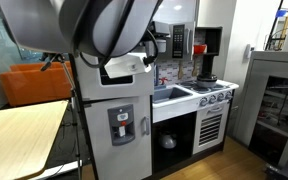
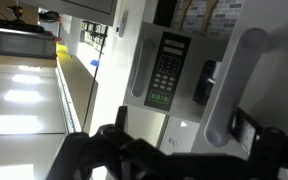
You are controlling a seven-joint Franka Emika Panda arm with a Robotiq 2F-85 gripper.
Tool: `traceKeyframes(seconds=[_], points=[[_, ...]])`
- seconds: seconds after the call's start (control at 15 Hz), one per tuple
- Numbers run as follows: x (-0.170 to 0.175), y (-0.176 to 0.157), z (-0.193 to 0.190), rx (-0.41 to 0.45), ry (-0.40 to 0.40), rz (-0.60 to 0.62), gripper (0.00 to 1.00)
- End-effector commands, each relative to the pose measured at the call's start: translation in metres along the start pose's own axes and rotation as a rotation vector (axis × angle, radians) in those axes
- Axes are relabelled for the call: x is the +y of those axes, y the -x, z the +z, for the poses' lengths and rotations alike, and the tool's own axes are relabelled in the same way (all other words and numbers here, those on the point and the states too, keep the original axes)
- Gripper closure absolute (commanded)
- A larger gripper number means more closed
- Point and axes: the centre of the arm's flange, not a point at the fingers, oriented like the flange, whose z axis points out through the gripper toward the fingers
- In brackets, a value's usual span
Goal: Open the freezer
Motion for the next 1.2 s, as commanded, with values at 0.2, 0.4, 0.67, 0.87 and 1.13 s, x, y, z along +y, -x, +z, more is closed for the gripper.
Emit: traceKeyframes(seconds=[0.2, 0.4, 0.67, 0.87, 1.13], points=[[0.016, -0.005, -0.011, -0.037, 0.098, -0.001, 0.00], [0.023, -0.002, -0.017, -0.049, 0.116, -0.014, 0.00], [0.029, 0.001, -0.025, -0.066, 0.135, -0.035, 0.00], [0.034, 0.002, -0.036, -0.083, 0.147, -0.047, 0.00], [0.040, 0.004, -0.054, -0.110, 0.153, -0.063, 0.00]])
